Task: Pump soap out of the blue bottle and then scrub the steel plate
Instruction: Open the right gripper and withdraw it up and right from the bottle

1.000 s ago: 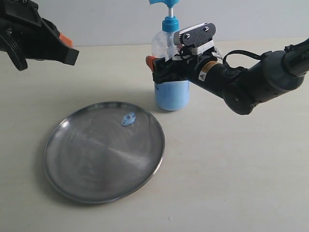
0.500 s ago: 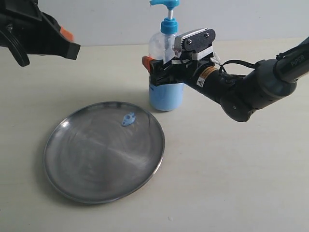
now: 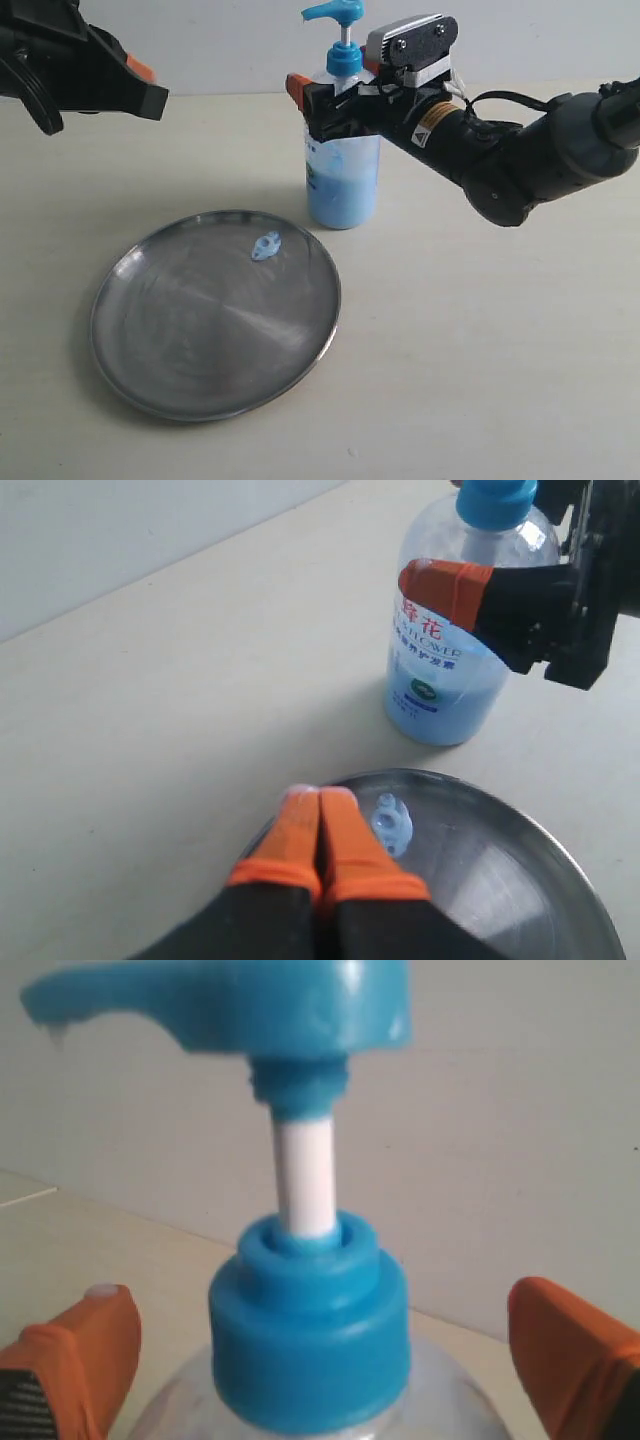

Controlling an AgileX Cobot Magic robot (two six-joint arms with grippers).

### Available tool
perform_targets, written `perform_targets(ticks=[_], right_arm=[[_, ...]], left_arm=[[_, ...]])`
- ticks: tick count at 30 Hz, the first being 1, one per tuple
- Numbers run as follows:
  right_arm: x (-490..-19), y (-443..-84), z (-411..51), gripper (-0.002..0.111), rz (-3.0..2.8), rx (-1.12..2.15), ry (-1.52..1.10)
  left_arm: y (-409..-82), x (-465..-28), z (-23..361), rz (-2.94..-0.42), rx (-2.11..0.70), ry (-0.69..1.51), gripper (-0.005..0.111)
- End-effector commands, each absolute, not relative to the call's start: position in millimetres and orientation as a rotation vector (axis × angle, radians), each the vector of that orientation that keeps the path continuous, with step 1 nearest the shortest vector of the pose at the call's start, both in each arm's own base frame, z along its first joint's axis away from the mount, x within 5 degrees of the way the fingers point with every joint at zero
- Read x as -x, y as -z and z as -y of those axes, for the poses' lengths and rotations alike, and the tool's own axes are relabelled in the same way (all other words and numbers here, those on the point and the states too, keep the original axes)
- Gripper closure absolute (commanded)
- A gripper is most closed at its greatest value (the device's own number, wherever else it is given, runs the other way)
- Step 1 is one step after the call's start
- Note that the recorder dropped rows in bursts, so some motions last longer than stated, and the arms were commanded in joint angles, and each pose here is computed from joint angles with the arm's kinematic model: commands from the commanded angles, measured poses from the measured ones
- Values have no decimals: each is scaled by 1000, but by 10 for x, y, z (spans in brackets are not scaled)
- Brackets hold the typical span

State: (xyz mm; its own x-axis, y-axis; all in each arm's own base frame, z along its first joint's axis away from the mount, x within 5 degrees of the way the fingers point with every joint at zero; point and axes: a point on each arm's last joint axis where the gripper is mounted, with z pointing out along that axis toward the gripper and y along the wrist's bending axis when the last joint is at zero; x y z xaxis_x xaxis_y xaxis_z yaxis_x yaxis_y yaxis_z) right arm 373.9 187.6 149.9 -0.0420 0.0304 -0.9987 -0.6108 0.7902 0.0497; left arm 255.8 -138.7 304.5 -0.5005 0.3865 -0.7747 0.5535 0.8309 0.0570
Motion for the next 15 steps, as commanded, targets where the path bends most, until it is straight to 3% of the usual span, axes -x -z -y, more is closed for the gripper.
perform_targets(ticks=[1, 15], right_arm=[[-3732, -1708, -1856, 12, -1555, 490, -522], [-3526, -2222, -1763, 14, -1784, 531, -493]], left_arm=[[-3042, -2556, 1405, -2150, -663, 271, 107], [-3051, -2559, 1414, -2147, -640, 294, 107]])
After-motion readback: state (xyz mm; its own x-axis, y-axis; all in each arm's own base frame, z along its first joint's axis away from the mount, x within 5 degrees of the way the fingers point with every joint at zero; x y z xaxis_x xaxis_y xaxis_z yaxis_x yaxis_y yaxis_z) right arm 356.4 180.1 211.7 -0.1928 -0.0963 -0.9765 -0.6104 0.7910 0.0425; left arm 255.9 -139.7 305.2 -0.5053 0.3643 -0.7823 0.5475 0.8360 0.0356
